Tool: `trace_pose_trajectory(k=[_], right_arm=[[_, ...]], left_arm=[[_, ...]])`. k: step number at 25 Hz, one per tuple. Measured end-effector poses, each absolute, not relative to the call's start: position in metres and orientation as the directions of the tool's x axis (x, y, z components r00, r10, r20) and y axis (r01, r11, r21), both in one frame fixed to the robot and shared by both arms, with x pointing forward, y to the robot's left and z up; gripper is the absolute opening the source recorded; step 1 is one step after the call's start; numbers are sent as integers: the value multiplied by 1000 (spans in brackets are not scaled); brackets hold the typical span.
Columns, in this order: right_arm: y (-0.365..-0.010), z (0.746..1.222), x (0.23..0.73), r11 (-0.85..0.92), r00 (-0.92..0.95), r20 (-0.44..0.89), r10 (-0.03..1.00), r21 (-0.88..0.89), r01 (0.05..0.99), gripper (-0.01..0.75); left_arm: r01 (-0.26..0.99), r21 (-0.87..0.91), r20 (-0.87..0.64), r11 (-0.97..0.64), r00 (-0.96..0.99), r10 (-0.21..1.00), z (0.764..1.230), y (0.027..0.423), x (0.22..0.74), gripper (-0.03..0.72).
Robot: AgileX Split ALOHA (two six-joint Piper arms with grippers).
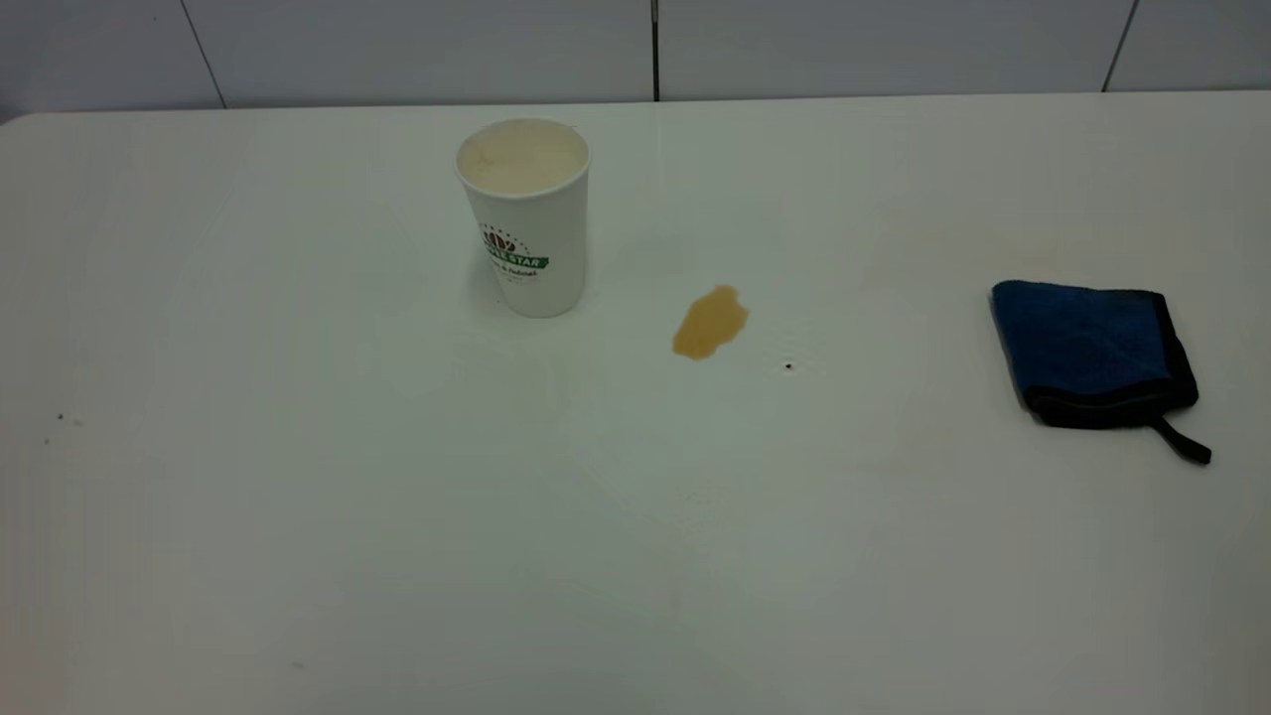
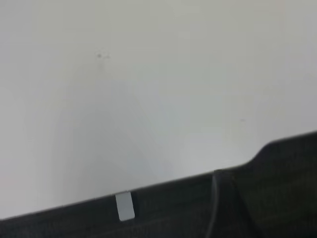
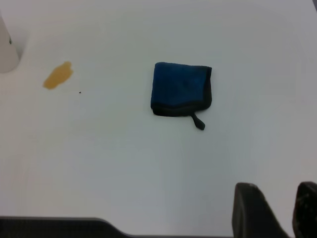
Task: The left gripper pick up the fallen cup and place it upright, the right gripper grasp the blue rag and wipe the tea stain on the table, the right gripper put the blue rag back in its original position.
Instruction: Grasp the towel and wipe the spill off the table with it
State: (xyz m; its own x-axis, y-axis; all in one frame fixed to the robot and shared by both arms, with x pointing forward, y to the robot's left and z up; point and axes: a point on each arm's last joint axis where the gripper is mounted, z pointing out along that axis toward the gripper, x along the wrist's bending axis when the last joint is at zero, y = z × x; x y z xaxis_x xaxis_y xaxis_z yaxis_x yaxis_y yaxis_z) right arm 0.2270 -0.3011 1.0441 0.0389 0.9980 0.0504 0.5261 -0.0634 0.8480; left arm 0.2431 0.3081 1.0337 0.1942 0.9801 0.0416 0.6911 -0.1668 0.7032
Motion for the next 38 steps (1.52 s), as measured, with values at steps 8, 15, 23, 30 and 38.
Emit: trace_pose_trajectory(k=[8, 15, 23, 30, 38], right_arm=[[-301, 1044, 227, -63, 39, 50, 998, 848, 526, 239], [-301, 1045, 228, -63, 38, 51, 998, 856, 512, 239], [-296, 1055, 232, -89, -7, 100, 995, 906, 414, 269], [-287, 1070, 286, 44, -141, 18, 990, 904, 426, 575], [-284, 1039, 400, 33, -132, 56, 990, 807, 590, 593]], left_arm=[[626, 780, 33, -15, -18, 999, 1033, 310, 225, 458], [620, 784, 33, 43, -110, 993, 1032, 309, 223, 458], [620, 783, 33, 43, -110, 993, 1032, 309, 223, 458], [620, 783, 33, 43, -110, 993, 1032, 309, 223, 458], [620, 783, 33, 43, -110, 993, 1032, 309, 223, 458]])
